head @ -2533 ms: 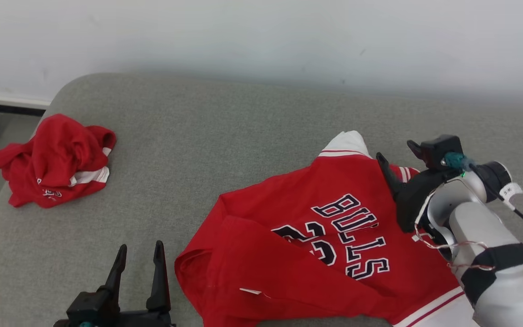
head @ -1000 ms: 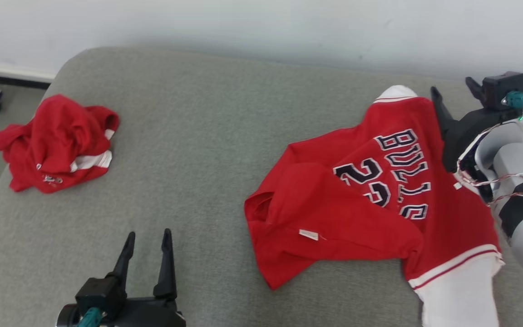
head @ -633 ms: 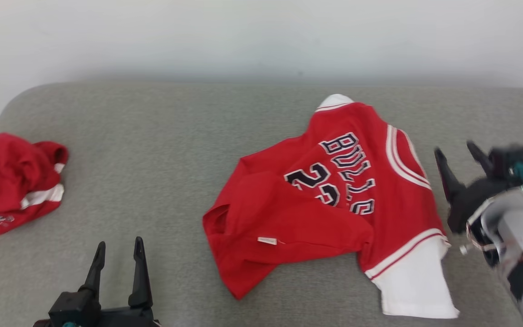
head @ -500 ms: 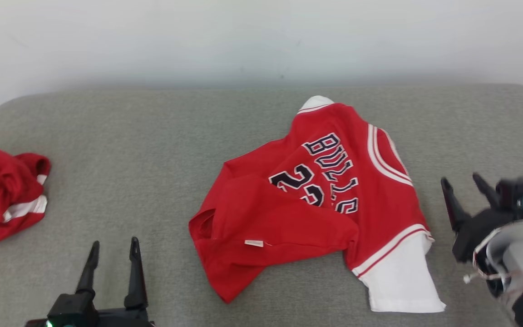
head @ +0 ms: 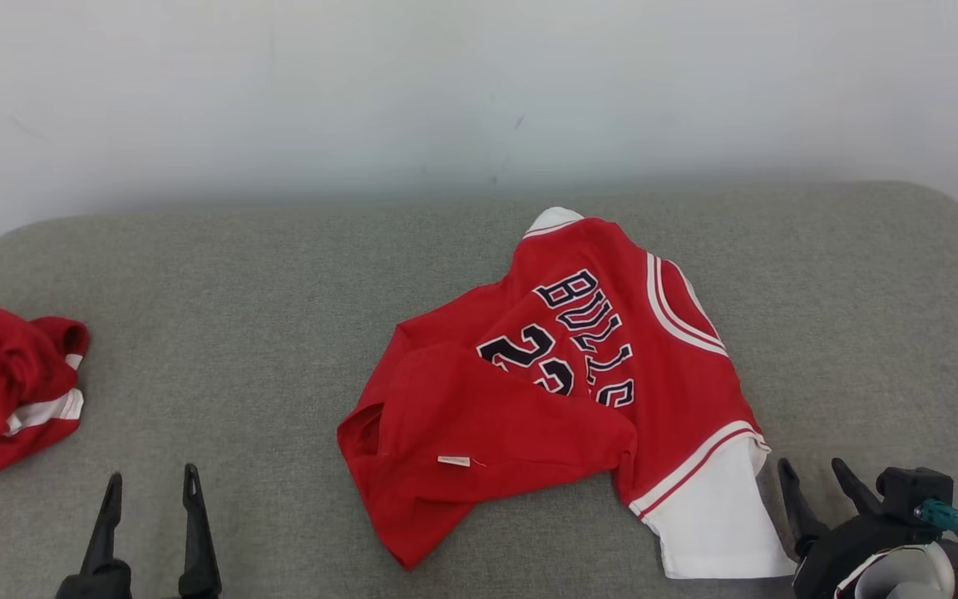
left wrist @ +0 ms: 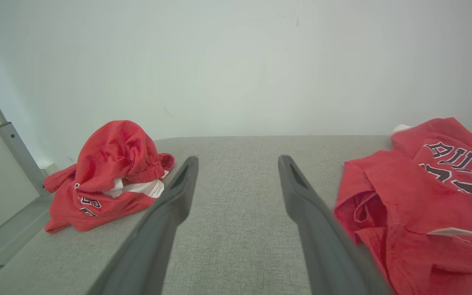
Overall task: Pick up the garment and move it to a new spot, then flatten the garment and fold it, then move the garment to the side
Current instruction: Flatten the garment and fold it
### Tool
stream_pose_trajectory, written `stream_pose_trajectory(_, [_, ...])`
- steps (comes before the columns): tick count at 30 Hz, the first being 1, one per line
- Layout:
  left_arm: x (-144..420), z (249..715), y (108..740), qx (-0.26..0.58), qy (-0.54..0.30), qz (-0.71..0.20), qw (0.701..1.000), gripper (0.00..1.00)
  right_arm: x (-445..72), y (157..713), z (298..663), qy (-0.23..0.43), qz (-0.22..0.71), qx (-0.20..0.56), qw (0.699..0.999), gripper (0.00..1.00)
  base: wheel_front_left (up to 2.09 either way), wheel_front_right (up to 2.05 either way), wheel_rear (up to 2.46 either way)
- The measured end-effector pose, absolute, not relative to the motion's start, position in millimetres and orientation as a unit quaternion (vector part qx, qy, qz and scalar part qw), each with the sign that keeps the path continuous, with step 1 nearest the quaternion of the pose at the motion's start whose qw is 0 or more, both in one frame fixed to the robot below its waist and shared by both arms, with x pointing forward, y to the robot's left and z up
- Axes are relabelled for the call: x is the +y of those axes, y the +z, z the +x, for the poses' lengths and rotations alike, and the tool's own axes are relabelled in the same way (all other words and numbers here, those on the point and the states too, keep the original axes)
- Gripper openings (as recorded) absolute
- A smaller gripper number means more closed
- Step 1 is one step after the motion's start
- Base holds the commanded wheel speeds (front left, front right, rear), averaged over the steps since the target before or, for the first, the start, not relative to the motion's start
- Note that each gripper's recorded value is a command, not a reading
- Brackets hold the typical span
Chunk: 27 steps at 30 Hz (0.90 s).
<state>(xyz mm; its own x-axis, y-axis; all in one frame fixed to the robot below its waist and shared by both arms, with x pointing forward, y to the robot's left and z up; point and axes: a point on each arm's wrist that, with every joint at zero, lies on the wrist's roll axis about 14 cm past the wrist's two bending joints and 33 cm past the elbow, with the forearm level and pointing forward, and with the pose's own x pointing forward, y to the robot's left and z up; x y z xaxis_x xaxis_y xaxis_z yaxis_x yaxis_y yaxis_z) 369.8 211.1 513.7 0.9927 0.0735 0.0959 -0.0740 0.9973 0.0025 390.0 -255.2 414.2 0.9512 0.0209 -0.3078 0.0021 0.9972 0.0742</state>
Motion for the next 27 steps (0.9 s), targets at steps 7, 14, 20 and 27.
stream_pose_trajectory(7, [222, 350, 509, -0.041, 0.060, -0.003, 0.997, 1.00, -237, 407, 399, 0.021, 0.031, 0.176, 0.984, 1.00, 0.00, 0.00, 0.00])
stream_pose_trajectory(14, [231, 338, 508, -0.040, 0.075, -0.006, 0.996, 1.00, -213, 386, 399, 0.043, 0.028, 0.229, 0.972, 0.67, 0.00, 0.00, 0.00])
stream_pose_trajectory(20, [236, 335, 505, -0.035, 0.084, -0.017, 0.996, 1.00, -204, 386, 403, 0.055, 0.026, 0.229, 0.972, 0.00, 0.00, 0.00, 0.00])
stream_pose_trajectory(27, [224, 341, 503, -0.033, 0.071, -0.026, 0.997, 1.00, -250, 419, 417, 0.025, -0.020, 0.178, 0.983, 0.00, 0.00, 0.00, 0.00])
